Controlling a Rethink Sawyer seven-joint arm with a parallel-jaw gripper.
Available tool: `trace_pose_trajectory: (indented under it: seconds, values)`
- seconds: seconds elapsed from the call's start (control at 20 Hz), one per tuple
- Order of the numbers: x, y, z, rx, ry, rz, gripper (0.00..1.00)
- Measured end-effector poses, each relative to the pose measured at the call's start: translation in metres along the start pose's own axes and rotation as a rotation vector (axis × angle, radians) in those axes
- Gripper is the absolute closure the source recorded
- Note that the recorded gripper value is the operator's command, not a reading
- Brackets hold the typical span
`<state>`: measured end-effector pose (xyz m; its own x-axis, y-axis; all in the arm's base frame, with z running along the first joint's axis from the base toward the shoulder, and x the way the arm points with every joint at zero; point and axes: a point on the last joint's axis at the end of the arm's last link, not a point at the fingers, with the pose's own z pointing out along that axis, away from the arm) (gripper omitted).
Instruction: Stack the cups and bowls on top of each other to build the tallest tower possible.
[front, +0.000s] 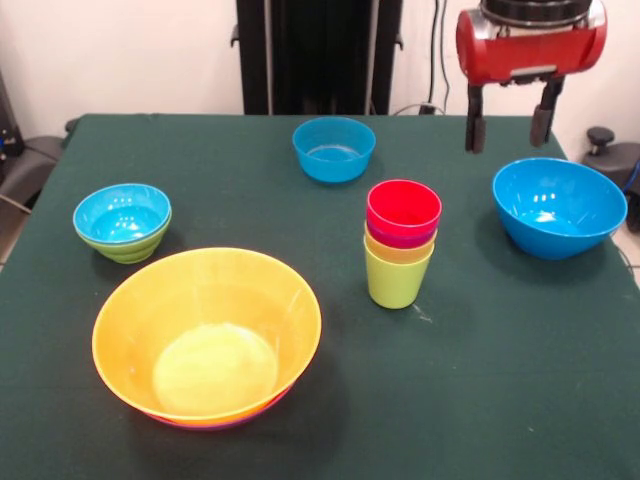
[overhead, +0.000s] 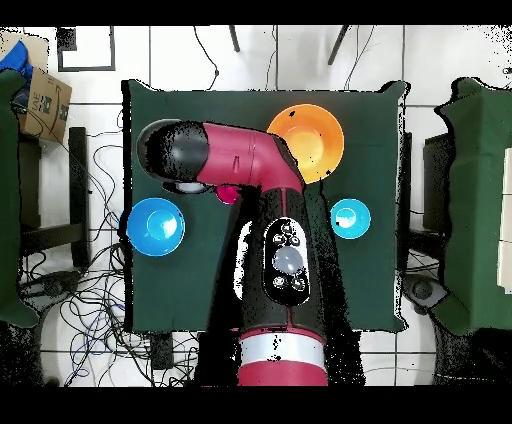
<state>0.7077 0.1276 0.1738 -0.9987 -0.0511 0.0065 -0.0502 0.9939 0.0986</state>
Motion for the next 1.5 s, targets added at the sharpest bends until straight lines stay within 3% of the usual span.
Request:
trace_pose_trajectory:
  seconds: [0.3,0.65,1.1,1.5]
  values:
    - [-0.002,-0.003,0.019,0.006,-0.024,0.004,0.0]
    - [-0.001,-0.009,0.031,-0.008,-0.015,0.015,0.0]
    - [0.004,-0.014,0.042,-0.072,0.014,0.034,0.0]
    - [0.012,0.006,0.051,-0.142,0.045,0.021,0.0]
